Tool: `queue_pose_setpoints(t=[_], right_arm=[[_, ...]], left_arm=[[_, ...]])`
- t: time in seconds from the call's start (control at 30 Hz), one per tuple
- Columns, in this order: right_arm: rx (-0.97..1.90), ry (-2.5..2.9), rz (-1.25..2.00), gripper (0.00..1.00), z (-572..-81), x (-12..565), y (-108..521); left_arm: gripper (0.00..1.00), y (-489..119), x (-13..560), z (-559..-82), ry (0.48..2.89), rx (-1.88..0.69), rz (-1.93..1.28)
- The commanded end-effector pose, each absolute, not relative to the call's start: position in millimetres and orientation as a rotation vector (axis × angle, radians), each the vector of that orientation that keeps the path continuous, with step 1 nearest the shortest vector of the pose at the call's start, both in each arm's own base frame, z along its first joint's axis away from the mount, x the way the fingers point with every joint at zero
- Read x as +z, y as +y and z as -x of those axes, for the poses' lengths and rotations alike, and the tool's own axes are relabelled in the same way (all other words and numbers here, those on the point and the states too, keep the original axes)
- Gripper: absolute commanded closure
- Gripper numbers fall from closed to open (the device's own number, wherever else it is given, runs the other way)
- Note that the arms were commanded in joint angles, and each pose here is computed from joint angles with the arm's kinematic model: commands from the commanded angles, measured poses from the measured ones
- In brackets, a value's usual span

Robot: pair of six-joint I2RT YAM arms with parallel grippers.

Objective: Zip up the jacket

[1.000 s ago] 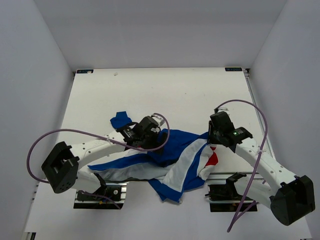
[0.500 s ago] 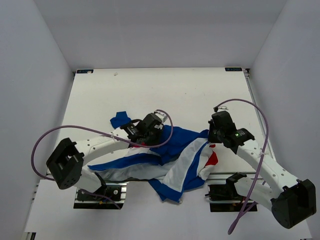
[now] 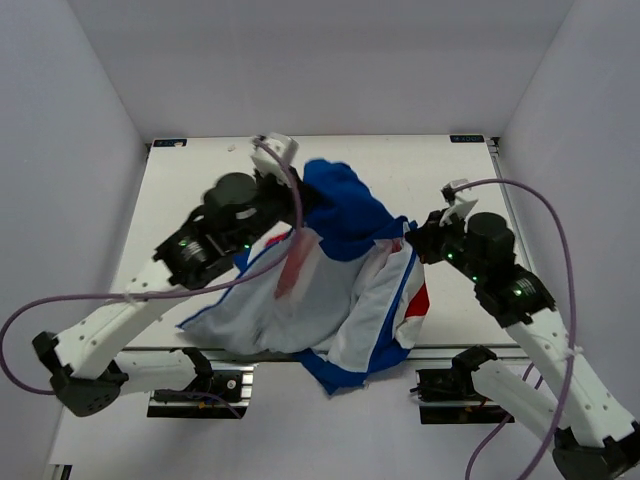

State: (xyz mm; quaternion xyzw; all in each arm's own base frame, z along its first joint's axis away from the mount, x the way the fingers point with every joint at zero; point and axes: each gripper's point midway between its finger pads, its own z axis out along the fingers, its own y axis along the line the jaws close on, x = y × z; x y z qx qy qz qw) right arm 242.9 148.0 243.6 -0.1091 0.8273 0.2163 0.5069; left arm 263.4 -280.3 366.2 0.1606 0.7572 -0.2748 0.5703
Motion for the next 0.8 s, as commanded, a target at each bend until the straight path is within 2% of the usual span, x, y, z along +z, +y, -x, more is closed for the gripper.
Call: queue_pose_setpoints(t=[0.0, 0.03, 0.17, 0.27, 0.43, 0.5, 0.63, 0.77], right_arm=[[0.659, 1.634, 0.441, 1.0, -224.7, 347.5, 166.6], [0.67, 1.584, 0.461, 1.0, -218.5, 362.1, 166.8], [0.732, 1.365, 0.519, 1.0, -178.0, 431.3, 161.5], [0.769, 1.243, 0.572, 1.0, -145.8, 469.9, 157.3], [0.766, 1.155, 0.528, 1.0, -122.6, 509.6, 141.4], [0.766, 1.13, 0.525, 1.0, -115.1, 523.4, 137.6], [0.752, 1.196, 0.486, 1.0, -130.7, 522.6, 138.3], [0.697, 1.301, 0.381, 1.0, -164.8, 509.7, 135.2]], left_arm=[[1.0, -257.1, 493.9, -239.8, 1.417, -0.757, -0.356], [1.0, -251.0, 529.1, -227.9, 1.324, -0.805, -0.352], [1.0, -249.9, 594.7, -199.6, 1.166, -0.93, -0.395], [1.0, -247.9, 630.1, -190.9, 1.094, -0.969, -0.392], [1.0, -232.0, 676.1, -177.6, 0.988, -1.033, -0.319], [1.0, -227.2, 685.2, -176.4, 0.965, -1.046, -0.287], [1.0, -232.7, 682.5, -189.7, 0.986, -1.027, -0.252], [1.0, -243.5, 656.3, -235.0, 1.097, -0.89, -0.158]])
